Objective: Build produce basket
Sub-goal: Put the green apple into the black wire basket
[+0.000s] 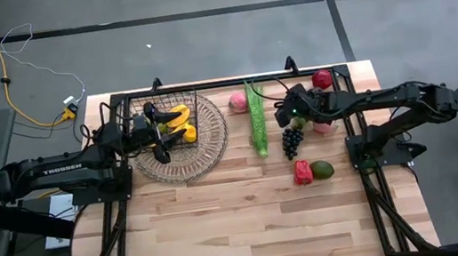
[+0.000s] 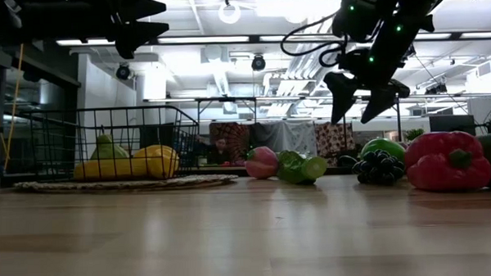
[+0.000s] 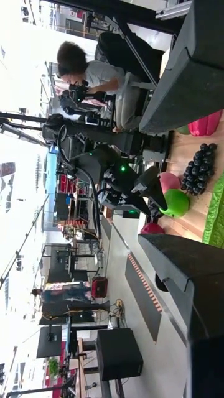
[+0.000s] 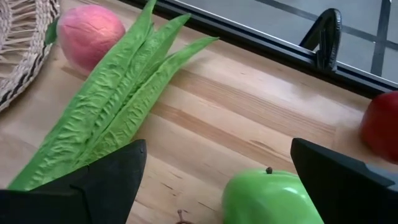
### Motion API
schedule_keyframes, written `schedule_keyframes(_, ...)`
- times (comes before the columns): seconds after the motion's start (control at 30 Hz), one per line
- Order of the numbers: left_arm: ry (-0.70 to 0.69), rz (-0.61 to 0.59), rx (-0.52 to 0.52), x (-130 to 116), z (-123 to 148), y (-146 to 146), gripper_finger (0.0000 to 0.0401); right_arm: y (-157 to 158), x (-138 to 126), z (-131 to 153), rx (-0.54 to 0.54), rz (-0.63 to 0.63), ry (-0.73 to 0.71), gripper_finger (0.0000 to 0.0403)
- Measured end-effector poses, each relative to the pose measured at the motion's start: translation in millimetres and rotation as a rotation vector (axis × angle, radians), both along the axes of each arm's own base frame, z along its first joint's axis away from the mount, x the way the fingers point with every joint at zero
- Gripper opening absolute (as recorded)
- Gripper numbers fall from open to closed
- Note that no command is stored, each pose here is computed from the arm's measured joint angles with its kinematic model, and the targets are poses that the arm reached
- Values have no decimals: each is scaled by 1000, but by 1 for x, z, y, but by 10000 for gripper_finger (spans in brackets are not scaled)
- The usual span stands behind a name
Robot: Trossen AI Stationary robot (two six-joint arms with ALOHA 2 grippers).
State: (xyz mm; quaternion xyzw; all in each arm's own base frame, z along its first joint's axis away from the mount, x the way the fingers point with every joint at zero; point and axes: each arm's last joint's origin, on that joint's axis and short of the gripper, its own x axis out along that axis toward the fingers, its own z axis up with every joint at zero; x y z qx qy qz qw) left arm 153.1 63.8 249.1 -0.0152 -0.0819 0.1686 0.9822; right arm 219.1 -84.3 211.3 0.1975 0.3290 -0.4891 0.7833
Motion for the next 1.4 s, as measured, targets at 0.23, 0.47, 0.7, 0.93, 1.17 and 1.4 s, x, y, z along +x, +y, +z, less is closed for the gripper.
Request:
schedule_keyframes(0.23, 0, 0, 0, 0, 0, 0, 262, 0, 1, 1, -6, 1, -16, 387)
schedule_keyframes(0.47, 0, 0, 0, 0, 0, 0, 262, 0, 2, 1, 16, 4, -34, 387)
schedule_keyframes(0.7, 0, 0, 0, 0, 0, 0, 262, 0, 2, 1, 17, -4, -40, 387)
schedule_keyframes(0.93, 0, 0, 0, 0, 0, 0, 262, 0, 2, 1, 24, -27, -58, 387)
schedule_keyframes(1.17, -3, -1, -8, 0, 0, 0, 262, -1, 1, 1, 5, -64, -67, 387)
schedule_keyframes(1.4, -3, -1, -7, 0, 0, 0, 262, -1, 1, 1, 9, -71, -74, 387)
